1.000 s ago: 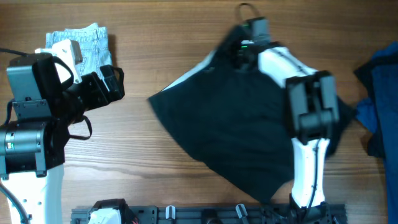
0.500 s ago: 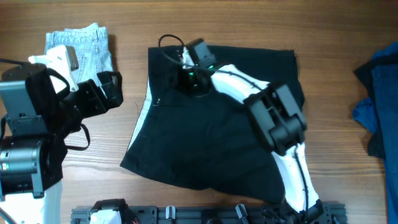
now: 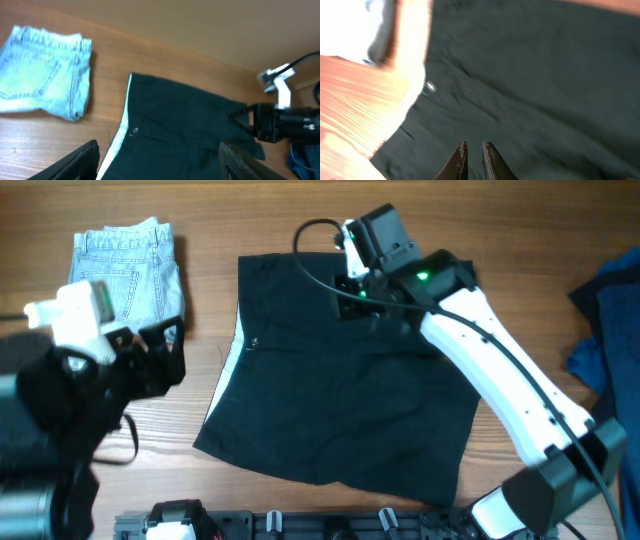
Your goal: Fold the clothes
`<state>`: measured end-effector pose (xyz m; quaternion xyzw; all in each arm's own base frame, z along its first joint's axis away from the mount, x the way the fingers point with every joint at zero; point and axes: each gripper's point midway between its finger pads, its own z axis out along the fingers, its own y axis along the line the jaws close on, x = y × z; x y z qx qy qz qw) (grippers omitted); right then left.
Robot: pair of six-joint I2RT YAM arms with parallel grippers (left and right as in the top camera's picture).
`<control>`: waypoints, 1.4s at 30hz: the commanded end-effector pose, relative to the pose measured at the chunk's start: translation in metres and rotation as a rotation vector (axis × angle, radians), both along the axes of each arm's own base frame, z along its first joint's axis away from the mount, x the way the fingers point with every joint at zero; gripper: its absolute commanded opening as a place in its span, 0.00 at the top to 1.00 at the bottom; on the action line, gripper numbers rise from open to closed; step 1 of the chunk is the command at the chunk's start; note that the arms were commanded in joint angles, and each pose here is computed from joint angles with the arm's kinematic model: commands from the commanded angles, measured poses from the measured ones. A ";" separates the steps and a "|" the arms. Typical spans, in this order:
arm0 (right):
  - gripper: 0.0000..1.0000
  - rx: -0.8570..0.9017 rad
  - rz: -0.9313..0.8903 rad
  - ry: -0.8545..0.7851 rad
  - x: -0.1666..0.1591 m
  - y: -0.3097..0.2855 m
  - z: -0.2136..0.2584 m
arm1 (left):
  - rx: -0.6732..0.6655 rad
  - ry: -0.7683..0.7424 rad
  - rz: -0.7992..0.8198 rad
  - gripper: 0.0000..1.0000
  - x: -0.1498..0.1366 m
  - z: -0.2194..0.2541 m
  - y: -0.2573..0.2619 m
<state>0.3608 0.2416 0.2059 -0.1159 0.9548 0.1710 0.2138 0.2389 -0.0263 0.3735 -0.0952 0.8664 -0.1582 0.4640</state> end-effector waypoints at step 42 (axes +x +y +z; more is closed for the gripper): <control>0.96 0.290 -0.882 0.372 0.117 -0.179 -0.296 | 0.157 0.361 -0.314 0.82 0.062 -0.099 -0.088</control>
